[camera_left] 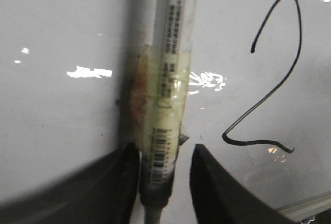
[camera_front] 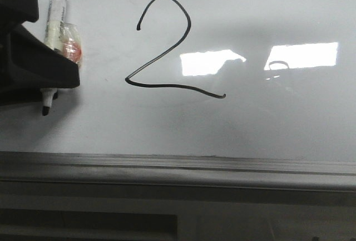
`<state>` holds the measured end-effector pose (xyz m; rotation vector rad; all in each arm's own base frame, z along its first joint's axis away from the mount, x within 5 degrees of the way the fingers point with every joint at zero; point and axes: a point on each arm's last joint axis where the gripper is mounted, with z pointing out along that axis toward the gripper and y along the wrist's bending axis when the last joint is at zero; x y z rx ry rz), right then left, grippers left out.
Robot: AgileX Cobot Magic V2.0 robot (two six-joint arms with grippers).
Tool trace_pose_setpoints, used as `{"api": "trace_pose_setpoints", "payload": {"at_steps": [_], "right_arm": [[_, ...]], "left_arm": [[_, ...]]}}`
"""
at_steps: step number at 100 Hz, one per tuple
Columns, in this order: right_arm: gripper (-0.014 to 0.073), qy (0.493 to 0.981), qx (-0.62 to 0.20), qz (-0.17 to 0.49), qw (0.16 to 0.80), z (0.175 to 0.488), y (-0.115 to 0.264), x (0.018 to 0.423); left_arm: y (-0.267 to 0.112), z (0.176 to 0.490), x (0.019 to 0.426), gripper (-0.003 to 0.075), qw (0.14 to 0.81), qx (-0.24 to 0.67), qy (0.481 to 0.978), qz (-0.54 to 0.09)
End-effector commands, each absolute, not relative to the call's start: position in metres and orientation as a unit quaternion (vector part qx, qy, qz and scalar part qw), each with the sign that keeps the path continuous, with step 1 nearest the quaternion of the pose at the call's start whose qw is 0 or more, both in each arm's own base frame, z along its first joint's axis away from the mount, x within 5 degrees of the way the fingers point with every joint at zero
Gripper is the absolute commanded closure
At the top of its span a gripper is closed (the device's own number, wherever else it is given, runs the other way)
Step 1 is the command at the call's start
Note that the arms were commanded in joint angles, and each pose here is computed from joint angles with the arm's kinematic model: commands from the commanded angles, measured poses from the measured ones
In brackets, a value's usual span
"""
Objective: Write number 2 on whiteboard
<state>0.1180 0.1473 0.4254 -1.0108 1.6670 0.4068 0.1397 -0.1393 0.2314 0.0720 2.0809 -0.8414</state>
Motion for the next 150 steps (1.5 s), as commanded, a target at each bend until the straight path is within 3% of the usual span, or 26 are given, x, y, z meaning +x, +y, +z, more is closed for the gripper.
{"api": "trace_pose_setpoints", "payload": {"at_steps": [1, 8, 37, 42, 46, 54, 56, 60, 65, 76, 88, 116, 150], "right_arm": [[0.006, 0.672, -0.409, 0.181, 0.59, 0.445, 0.142, 0.116], [0.006, 0.672, -0.409, 0.181, 0.59, 0.445, 0.142, 0.116], [0.0083, 0.691, -0.398, 0.187, 0.573, 0.443, 0.138, 0.114], [0.0167, 0.699, -0.383, 0.191, 0.573, 0.445, 0.133, 0.112], [0.0295, 0.702, -0.376, 0.19, 0.575, 0.446, 0.128, 0.109], [0.0638, 0.697, -0.371, 0.181, 0.587, 0.45, 0.114, 0.101], [0.0673, 0.695, -0.368, 0.183, 0.59, 0.45, 0.11, 0.098], [0.0653, 0.691, -0.365, 0.185, 0.596, 0.448, 0.104, 0.093], [0.0648, 0.682, -0.359, 0.191, 0.608, 0.448, 0.092, 0.084], [0.0647, 0.656, -0.352, 0.195, 0.638, 0.436, 0.069, 0.068], [0.0645, 0.616, -0.353, 0.178, 0.682, 0.402, 0.043, 0.049], [0.0646, 0.594, -0.334, 0.186, 0.708, 0.314, 0.002, 0.019], [0.0646, 0.617, -0.341, 0.196, 0.682, 0.299, 0.008, 0.022]], "left_arm": [[-0.14, 0.247, 0.146, 0.0325, 0.473, 0.017, 0.808, -0.35], [-0.14, 0.248, 0.146, 0.0283, 0.476, 0.019, 0.807, -0.35], [-0.136, 0.259, 0.139, 0.0292, 0.491, 0.043, 0.792, -0.361], [-0.133, 0.264, 0.134, 0.0299, 0.488, 0.047, 0.789, -0.37], [-0.129, 0.269, 0.129, 0.0331, 0.492, 0.049, 0.782, -0.38], [-0.12, 0.283, 0.12, 0.0486, 0.521, 0.069, 0.756, -0.39], [-0.118, 0.287, 0.117, 0.052, 0.53, 0.076, 0.748, -0.391], [-0.111, 0.297, 0.111, 0.0645, 0.557, 0.095, 0.726, -0.393], [-0.105, 0.304, 0.105, 0.074, 0.58, 0.113, 0.706, -0.39], [-0.09, 0.318, 0.089, 0.0739, 0.635, 0.155, 0.656, -0.378], [-0.079, 0.318, 0.076, 0.0739, 0.674, 0.206, 0.62, -0.345], [-0.064, 0.289, 0.06, 0.0739, 0.683, 0.257, 0.61, -0.309], [-0.064, 0.287, 0.06, 0.0739, 0.68, 0.256, 0.613, -0.311]]}}
